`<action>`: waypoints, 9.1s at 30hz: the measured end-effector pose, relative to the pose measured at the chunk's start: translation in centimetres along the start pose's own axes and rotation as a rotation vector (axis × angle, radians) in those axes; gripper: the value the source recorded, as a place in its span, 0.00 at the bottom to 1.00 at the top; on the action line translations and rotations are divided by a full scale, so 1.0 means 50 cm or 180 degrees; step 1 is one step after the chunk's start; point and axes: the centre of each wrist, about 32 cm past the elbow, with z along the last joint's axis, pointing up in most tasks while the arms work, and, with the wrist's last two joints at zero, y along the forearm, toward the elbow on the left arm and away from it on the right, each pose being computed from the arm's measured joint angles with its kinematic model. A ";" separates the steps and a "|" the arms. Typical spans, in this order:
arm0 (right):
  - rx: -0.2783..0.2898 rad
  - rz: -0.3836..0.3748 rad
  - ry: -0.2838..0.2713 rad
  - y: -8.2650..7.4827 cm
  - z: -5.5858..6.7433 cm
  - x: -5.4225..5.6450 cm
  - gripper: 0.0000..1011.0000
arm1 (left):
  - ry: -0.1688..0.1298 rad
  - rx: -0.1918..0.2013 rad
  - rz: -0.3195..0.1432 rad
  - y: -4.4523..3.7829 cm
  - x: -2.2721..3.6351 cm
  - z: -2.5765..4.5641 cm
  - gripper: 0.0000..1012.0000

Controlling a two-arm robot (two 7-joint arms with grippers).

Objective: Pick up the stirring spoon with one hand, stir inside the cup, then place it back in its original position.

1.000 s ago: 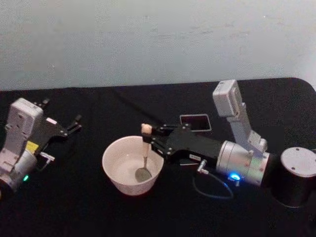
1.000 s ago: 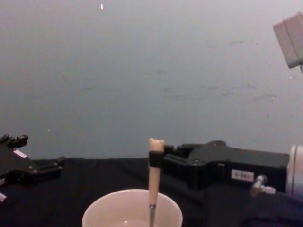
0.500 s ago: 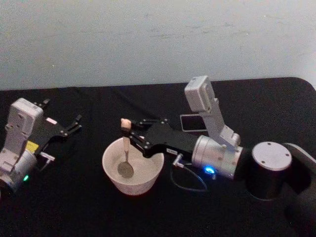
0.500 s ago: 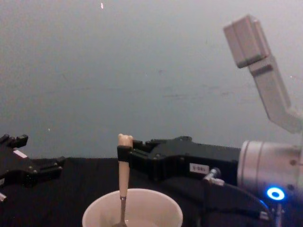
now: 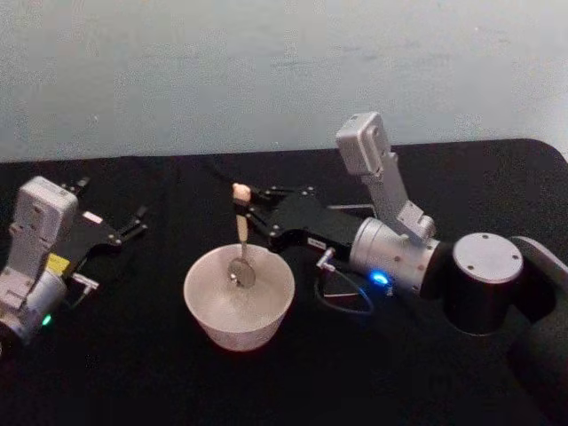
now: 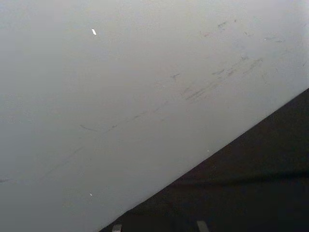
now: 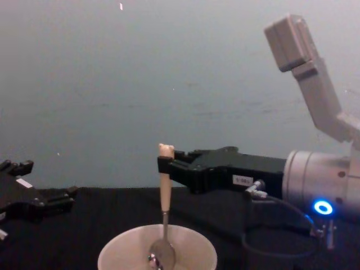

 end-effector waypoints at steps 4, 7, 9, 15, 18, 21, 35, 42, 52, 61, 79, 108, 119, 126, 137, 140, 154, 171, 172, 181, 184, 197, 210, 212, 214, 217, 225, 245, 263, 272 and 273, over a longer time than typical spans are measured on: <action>0.0000 0.0008 -0.0036 -0.017 -0.002 0.003 0.21 | 0.0000 0.0000 0.0000 0.000 0.000 0.000 0.99; -0.0011 0.0025 -0.0057 -0.034 -0.004 0.004 0.21 | 0.0000 0.0000 0.0000 0.000 0.000 0.000 0.99; -0.0019 0.0050 -0.0070 -0.047 -0.006 0.004 0.21 | 0.0000 0.0000 0.0000 0.000 0.000 0.000 0.99; -0.0047 0.0147 -0.0076 -0.073 -0.011 -0.003 0.21 | 0.0000 0.0000 0.0000 0.000 0.000 0.000 0.99; -0.0053 0.0189 -0.0068 -0.080 -0.012 -0.008 0.21 | 0.0000 0.0000 0.0000 0.000 0.000 0.000 0.99; -0.0052 0.0240 -0.0050 -0.082 -0.011 -0.014 0.21 | 0.0000 0.0000 0.0000 0.000 0.000 0.000 0.99; -0.0049 0.0438 -0.0022 -0.048 -0.007 -0.047 0.21 | 0.0000 0.0000 0.0000 0.000 0.000 0.000 0.99; -0.0046 0.0341 -0.0040 -0.012 -0.007 -0.050 0.21 | 0.0000 0.0000 0.0000 0.000 0.000 0.000 0.99; -0.0058 0.0108 -0.0066 0.011 -0.007 -0.030 0.21 | 0.0000 0.0000 0.0000 0.000 0.000 0.000 0.99; -0.0094 0.0013 -0.0106 -0.009 -0.011 -0.010 0.21 | 0.0000 0.0000 0.0000 0.000 0.000 0.000 0.99; -0.0131 0.0204 -0.0042 -0.086 -0.011 -0.023 0.21 | 0.0000 0.0000 0.0000 0.000 0.000 0.000 0.99; -0.0119 0.0203 0.0083 -0.004 -0.006 -0.044 0.21 | 0.0000 0.0000 0.0000 0.000 0.000 0.000 0.99; -0.0110 0.0018 0.0080 -0.008 -0.001 -0.016 0.21 | 0.0000 0.0000 0.0000 0.000 0.000 0.000 0.99; -0.0110 -0.0003 0.0091 -0.042 0.002 -0.004 0.21 | 0.0000 0.0000 0.0000 0.000 0.000 0.000 0.99; -0.0129 0.0087 0.0141 -0.097 0.006 -0.004 0.21 | 0.0000 0.0000 0.0000 0.000 0.000 0.000 0.99; -0.0138 0.0142 0.0165 -0.107 0.006 -0.011 0.21 | 0.0000 0.0000 0.0000 0.000 0.000 0.000 0.99; -0.0116 0.0295 0.0277 -0.073 0.005 -0.051 0.21 | 0.0000 0.0000 0.0000 0.000 0.000 0.000 0.99; -0.0105 0.0176 0.0313 -0.048 0.007 -0.046 0.21 | 0.0000 0.0000 0.0000 0.000 0.000 0.000 0.99; -0.0105 0.0175 0.0313 -0.048 0.007 -0.046 0.21 | 0.0000 0.0000 0.0000 0.000 0.000 0.000 0.99; -0.0073 0.0087 0.0340 -0.053 0.018 -0.040 0.21 | 0.0000 0.0000 0.0000 0.000 0.000 0.000 0.99; -0.0050 0.0021 0.0374 -0.058 0.027 -0.037 0.21 | 0.0000 0.0000 0.0000 0.000 0.000 0.000 0.99; 0.0132 -0.0199 0.0570 -0.094 0.067 -0.019 0.21 | 0.0000 0.0000 0.0000 0.000 0.000 0.000 0.99; 0.0381 -0.0455 0.0778 -0.160 0.110 0.018 0.21 | 0.0000 0.0000 0.0000 0.000 0.000 0.000 0.99; 0.0421 -0.0513 0.0791 -0.174 0.114 0.026 0.21 | 0.0000 0.0000 0.0000 0.000 0.000 0.000 0.99; 0.0445 -0.0570 0.0785 -0.186 0.116 0.033 0.21 | 0.0000 0.0000 0.0000 0.000 0.000 0.000 0.99; 0.0466 -0.0642 0.0755 -0.199 0.117 0.040 0.21 | 0.0000 0.0000 0.0000 0.000 0.000 0.000 0.99; 0.0505 -0.0778 0.0725 -0.228 0.112 0.054 0.21 | 0.0000 0.0000 0.0000 0.000 0.000 0.000 0.99; 0.0421 -0.0859 0.0727 -0.256 0.090 0.057 0.21 | 0.0000 0.0000 0.0000 0.000 0.000 0.000 0.99; 0.0140 -0.0870 0.0749 -0.231 0.041 0.053 0.21 | 0.0000 0.0000 0.0000 0.000 0.000 0.000 0.99; -0.0020 -0.0871 0.0731 -0.221 0.016 0.053 0.21 | 0.0000 0.0000 0.0000 0.000 0.000 0.000 0.99; -0.0041 -0.0872 0.0734 -0.219 0.013 0.053 0.21 | 0.0000 0.0000 0.0000 0.000 0.000 0.000 0.99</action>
